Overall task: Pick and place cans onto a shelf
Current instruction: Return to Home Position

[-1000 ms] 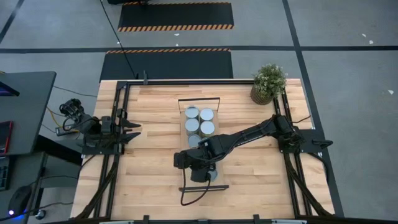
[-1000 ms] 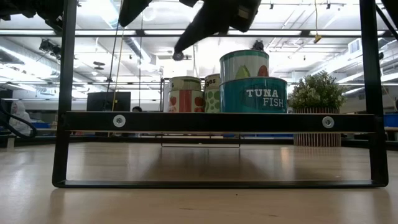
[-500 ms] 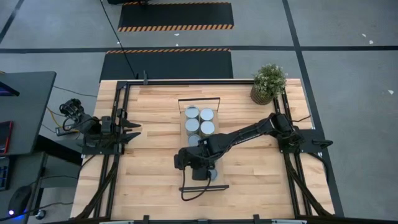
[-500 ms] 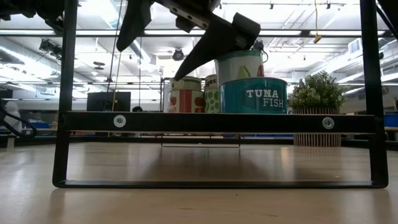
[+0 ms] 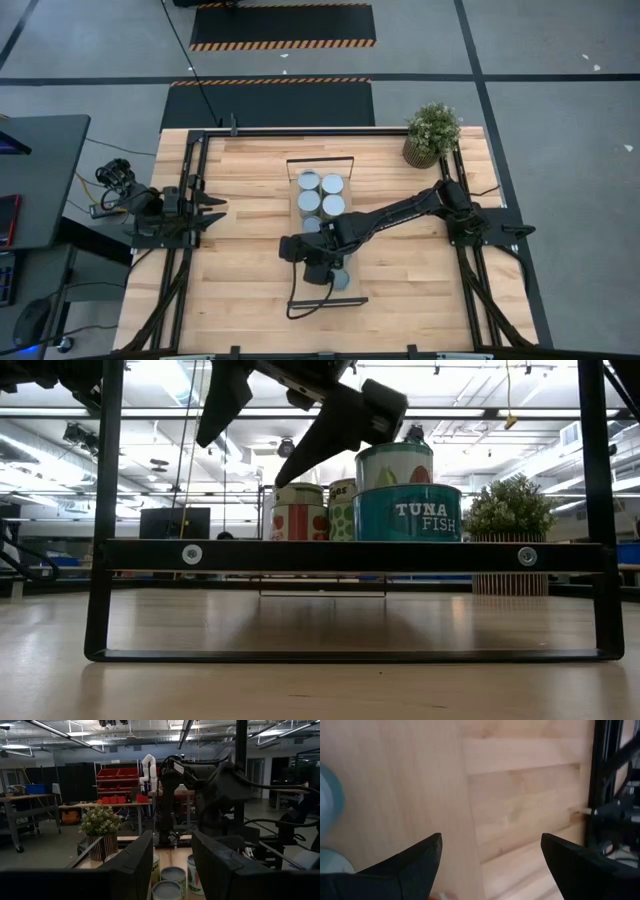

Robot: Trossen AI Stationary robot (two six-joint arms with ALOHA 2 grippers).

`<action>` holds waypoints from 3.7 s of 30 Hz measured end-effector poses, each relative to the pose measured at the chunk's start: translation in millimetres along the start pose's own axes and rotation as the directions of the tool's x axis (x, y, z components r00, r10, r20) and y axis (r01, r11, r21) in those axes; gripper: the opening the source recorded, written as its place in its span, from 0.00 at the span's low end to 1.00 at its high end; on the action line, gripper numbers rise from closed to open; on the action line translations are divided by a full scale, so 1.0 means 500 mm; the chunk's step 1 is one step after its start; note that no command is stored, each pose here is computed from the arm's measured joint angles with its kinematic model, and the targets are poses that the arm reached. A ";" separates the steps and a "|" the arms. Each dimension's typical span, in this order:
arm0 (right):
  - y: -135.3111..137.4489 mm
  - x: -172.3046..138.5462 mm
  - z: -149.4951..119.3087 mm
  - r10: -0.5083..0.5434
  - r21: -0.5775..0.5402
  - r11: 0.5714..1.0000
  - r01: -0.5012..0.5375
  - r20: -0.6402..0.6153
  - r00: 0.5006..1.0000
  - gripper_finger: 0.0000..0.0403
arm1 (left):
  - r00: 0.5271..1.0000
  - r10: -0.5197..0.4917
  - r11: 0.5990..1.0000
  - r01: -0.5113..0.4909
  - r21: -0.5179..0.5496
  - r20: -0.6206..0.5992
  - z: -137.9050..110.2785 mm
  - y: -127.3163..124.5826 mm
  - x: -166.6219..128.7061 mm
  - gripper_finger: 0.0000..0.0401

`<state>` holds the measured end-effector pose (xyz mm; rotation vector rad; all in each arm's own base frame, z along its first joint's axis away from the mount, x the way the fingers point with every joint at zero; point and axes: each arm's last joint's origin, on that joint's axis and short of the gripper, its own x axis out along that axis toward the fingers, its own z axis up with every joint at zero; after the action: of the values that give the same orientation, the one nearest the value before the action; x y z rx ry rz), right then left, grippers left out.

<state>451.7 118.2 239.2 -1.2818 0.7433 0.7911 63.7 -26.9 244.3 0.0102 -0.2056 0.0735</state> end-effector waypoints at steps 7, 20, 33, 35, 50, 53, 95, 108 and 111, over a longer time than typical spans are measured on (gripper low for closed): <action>-0.013 -0.054 -0.002 -0.054 0.050 0.997 0.054 -0.001 0.999 0.87 | 1.000 0.000 1.000 0.000 0.000 0.000 0.000 0.000 0.000 0.35; -0.016 -0.270 -0.037 -0.185 0.610 0.785 0.109 0.064 0.981 0.86 | 1.000 0.000 1.000 0.000 0.000 0.000 0.000 0.000 0.000 0.35; 0.144 -0.369 -0.071 -0.468 0.841 0.512 0.177 0.100 0.878 0.86 | 1.000 0.000 1.000 0.000 0.000 0.000 0.000 0.000 0.000 0.35; 0.170 -0.368 -0.076 -0.486 0.861 0.480 0.170 0.099 0.868 0.86 | 1.000 0.000 1.000 0.000 0.000 0.000 0.000 0.000 0.000 0.35; 0.289 -0.398 -0.105 -0.675 0.946 0.275 0.170 0.065 0.735 0.86 | 1.000 0.027 0.940 -0.024 0.340 -0.002 0.000 0.002 0.000 0.35; 0.305 -0.398 -0.104 -0.704 0.954 0.247 0.172 0.055 0.708 0.86 | 1.000 0.026 0.943 -0.024 0.332 -0.003 0.000 0.002 0.000 0.35; 0.600 -0.304 -0.219 -0.934 0.991 0.130 0.023 0.114 0.337 0.86 | 1.000 -0.021 0.998 0.021 -0.066 -0.007 -0.035 -0.011 0.004 0.35; 0.595 -0.323 -0.272 -0.972 0.993 -0.030 0.112 -0.055 0.228 0.86 | 0.976 0.216 0.976 -0.215 0.031 -0.039 -0.041 0.013 0.011 0.35; 0.593 -0.327 -0.294 -0.969 0.983 -0.118 0.139 -0.145 0.202 0.86 | 0.944 0.323 0.944 -0.316 0.095 -0.068 -0.050 0.024 0.013 0.35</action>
<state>107.9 -10.3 199.5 0.0438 -0.3358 -0.2286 74.1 -14.1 221.4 0.0564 -0.1190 0.4071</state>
